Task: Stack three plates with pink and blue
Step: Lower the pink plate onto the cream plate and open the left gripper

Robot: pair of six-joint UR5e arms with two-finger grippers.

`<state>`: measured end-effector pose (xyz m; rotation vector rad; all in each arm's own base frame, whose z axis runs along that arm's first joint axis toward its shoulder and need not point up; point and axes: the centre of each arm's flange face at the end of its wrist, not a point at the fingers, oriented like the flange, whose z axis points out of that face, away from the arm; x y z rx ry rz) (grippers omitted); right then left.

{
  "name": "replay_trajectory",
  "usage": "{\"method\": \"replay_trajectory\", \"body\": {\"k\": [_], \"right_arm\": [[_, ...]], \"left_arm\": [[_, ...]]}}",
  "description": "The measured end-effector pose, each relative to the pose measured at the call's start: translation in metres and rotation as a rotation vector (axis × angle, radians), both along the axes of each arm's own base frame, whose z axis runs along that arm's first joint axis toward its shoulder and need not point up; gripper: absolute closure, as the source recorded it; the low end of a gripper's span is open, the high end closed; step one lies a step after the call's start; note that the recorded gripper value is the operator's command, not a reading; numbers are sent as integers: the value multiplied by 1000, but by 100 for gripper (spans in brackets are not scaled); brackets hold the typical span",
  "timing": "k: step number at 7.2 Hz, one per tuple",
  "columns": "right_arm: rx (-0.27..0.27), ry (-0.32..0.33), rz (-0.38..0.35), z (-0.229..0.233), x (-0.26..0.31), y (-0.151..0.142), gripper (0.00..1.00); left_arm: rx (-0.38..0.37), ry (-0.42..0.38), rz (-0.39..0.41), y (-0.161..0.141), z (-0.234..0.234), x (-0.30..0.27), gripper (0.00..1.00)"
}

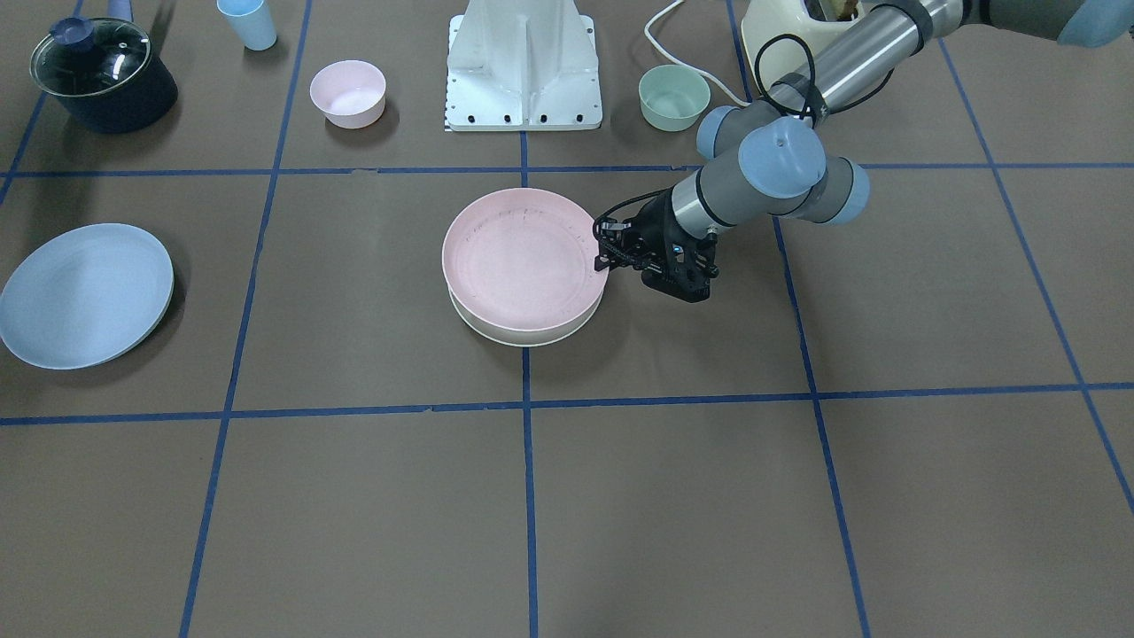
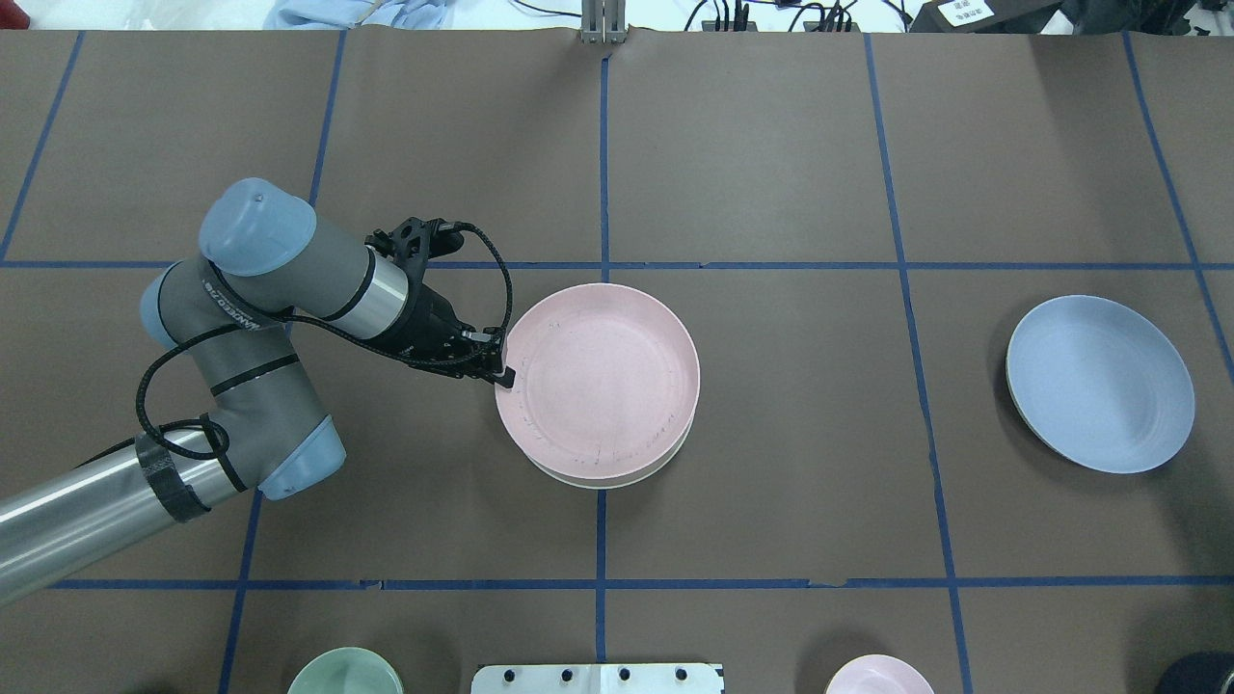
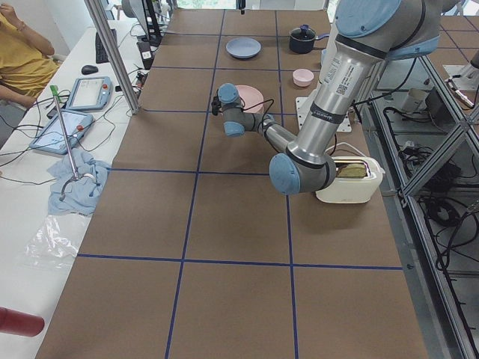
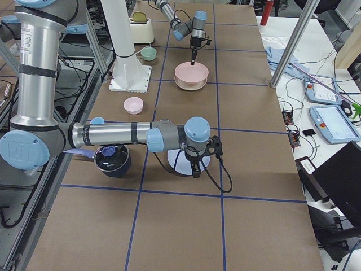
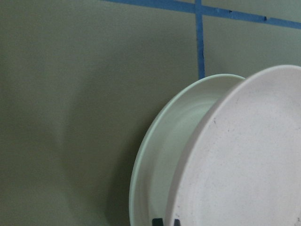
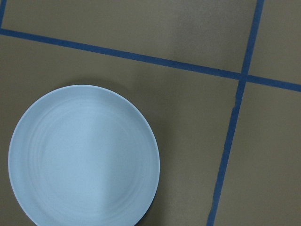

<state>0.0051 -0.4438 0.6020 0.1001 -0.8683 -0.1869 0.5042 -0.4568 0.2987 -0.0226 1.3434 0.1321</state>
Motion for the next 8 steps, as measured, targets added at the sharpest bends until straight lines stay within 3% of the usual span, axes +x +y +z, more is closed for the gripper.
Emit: {"method": "replay_trajectory", "body": {"k": [4,5,6,8], "right_arm": [[-2,0,0,1,0,0,0],[-2,1,0,1,0,0,0],[-1,1,0,1,0,0,0],[-2,1,0,1,0,0,0]], "left_arm": [[-54,-16,0,3,0,11,100],[-60,-18,2,4,-1,13,86],[-62,-18,3,4,-2,15,61],[-59,-17,5,5,-2,16,53]]}}
